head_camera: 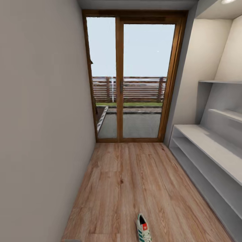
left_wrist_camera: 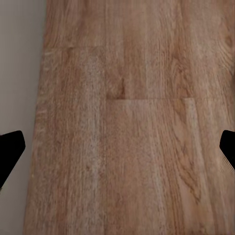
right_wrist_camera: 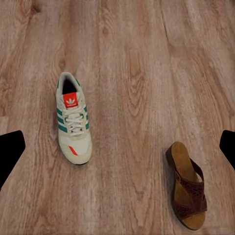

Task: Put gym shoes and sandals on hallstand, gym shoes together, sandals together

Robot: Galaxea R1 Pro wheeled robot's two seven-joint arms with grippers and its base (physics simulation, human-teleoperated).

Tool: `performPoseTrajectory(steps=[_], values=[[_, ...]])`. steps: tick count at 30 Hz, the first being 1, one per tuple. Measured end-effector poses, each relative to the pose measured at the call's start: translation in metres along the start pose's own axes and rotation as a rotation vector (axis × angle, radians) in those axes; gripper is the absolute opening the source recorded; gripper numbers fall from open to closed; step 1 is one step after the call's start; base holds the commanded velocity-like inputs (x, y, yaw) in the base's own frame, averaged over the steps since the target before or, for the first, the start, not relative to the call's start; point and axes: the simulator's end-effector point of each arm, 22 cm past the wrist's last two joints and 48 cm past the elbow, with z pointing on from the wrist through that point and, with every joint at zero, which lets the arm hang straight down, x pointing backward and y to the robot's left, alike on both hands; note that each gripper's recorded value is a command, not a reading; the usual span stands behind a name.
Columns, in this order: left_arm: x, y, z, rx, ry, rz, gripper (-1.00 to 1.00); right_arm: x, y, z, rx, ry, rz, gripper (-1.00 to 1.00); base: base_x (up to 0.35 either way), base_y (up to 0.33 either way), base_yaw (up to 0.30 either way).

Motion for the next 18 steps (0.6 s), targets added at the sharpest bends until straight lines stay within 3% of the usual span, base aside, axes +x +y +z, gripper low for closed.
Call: performPoseTrajectory(steps=[18], values=[[-0.0001, -0.0002, 0.0001, 0.0, 0.0, 0.0, 1.0, -0.0001, 0.0008, 0.0001, -0.003, 0.0, 0.0, 1.0, 0.282, -0.007, -0.013]])
